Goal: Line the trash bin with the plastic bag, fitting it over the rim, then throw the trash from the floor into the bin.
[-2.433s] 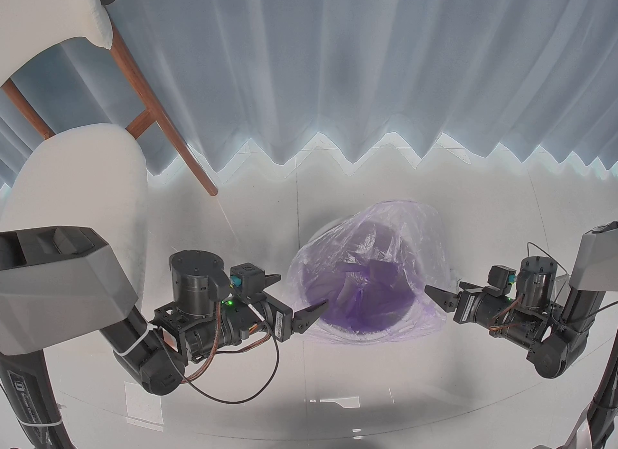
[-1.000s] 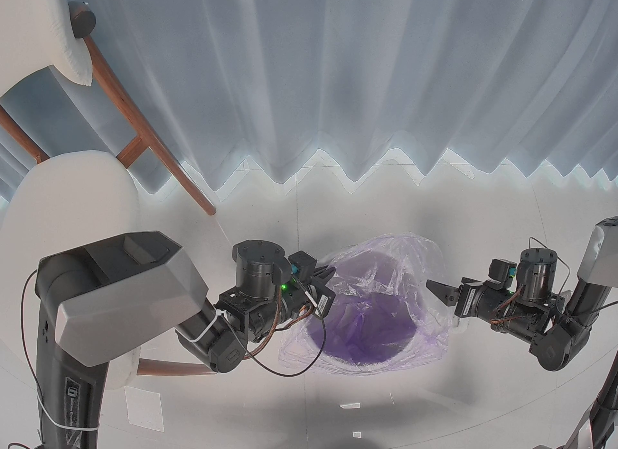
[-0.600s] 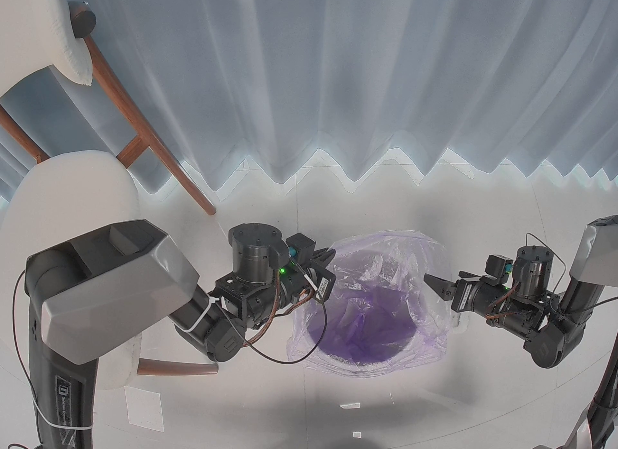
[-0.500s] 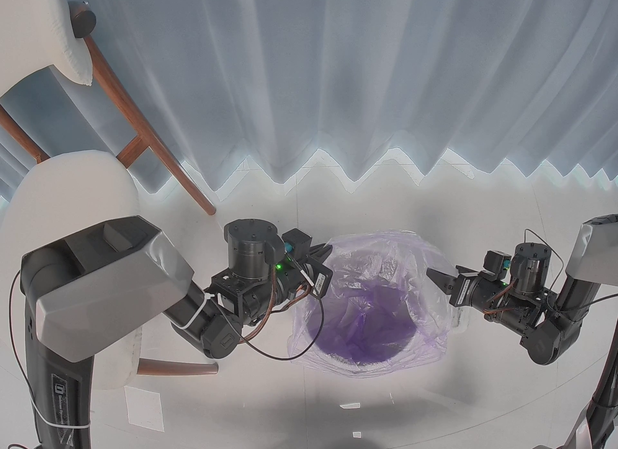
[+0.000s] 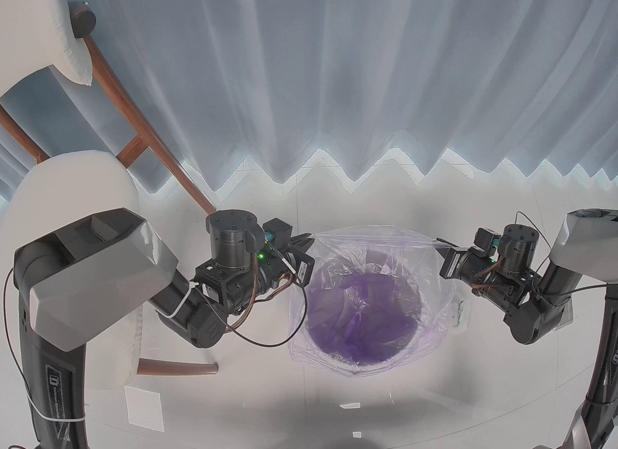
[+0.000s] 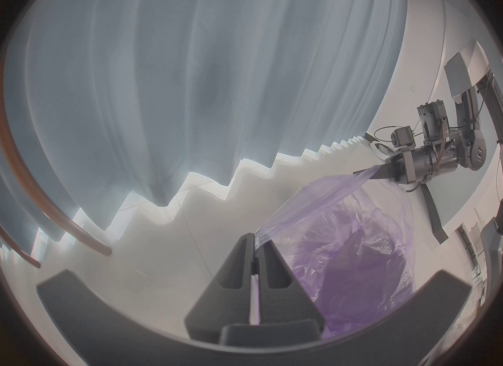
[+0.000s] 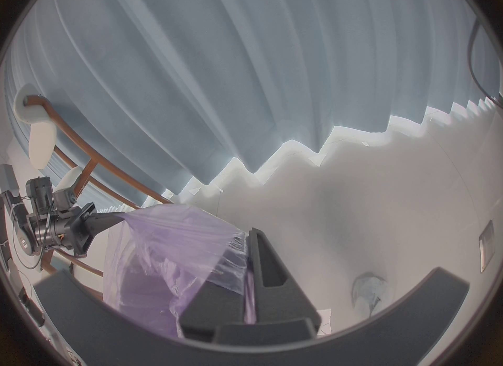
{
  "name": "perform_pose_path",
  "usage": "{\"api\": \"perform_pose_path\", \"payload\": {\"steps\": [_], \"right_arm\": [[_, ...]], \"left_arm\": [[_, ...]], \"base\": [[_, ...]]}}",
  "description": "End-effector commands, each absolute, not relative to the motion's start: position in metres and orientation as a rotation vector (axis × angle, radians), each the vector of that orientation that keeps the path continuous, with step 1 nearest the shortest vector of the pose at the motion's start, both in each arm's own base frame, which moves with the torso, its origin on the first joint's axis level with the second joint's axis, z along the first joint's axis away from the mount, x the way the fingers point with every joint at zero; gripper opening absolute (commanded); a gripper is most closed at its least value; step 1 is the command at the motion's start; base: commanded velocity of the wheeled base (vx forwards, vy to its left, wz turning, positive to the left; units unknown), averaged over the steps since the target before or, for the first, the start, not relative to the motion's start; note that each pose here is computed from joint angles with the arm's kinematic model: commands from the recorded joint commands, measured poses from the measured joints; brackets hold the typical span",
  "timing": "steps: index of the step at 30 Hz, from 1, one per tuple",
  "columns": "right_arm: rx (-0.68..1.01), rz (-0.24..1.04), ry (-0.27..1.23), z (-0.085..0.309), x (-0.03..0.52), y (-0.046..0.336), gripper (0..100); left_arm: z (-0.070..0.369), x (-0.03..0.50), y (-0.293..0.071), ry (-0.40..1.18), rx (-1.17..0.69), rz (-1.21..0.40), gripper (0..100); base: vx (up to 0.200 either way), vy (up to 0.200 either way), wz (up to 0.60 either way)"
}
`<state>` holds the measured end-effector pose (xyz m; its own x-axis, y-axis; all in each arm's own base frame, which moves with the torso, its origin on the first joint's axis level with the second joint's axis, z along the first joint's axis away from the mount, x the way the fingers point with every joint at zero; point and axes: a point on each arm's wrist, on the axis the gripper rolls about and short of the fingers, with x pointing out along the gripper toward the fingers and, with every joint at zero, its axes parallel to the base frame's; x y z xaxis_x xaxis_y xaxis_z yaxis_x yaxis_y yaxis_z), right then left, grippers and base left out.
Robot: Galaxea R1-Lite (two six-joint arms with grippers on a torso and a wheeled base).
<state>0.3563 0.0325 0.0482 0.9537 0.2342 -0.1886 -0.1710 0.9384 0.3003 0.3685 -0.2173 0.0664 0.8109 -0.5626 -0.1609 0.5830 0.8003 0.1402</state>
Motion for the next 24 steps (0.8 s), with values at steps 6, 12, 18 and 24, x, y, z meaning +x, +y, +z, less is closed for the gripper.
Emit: {"api": "perform_pose_path", "payload": {"steps": [6, 12, 18, 24], "right_arm": [[0.287, 0.210, 0.201, 0.026, 0.393, 0.035, 0], [0.291, 0.208, 0.211, 0.015, 0.401, 0.036, 0], [0.341, 0.197, 0.233, 0.007, 0.402, 0.037, 0], [0.398, 0.181, 0.257, -0.001, 0.402, 0.037, 0]], "left_arm": [[0.043, 0.379, -0.211, 0.161, 0.185, -0.593, 0], [0.037, 0.389, -0.212, 0.188, 0.098, -0.562, 0], [0.031, 0.394, -0.204, 0.240, 0.028, -0.530, 0], [0.017, 0.401, -0.192, 0.303, -0.106, -0.481, 0]], "base": [[0.000, 0.000, 0.00], [0.000, 0.000, 0.00], [0.000, 0.000, 0.00], [0.000, 0.000, 0.00]]}}
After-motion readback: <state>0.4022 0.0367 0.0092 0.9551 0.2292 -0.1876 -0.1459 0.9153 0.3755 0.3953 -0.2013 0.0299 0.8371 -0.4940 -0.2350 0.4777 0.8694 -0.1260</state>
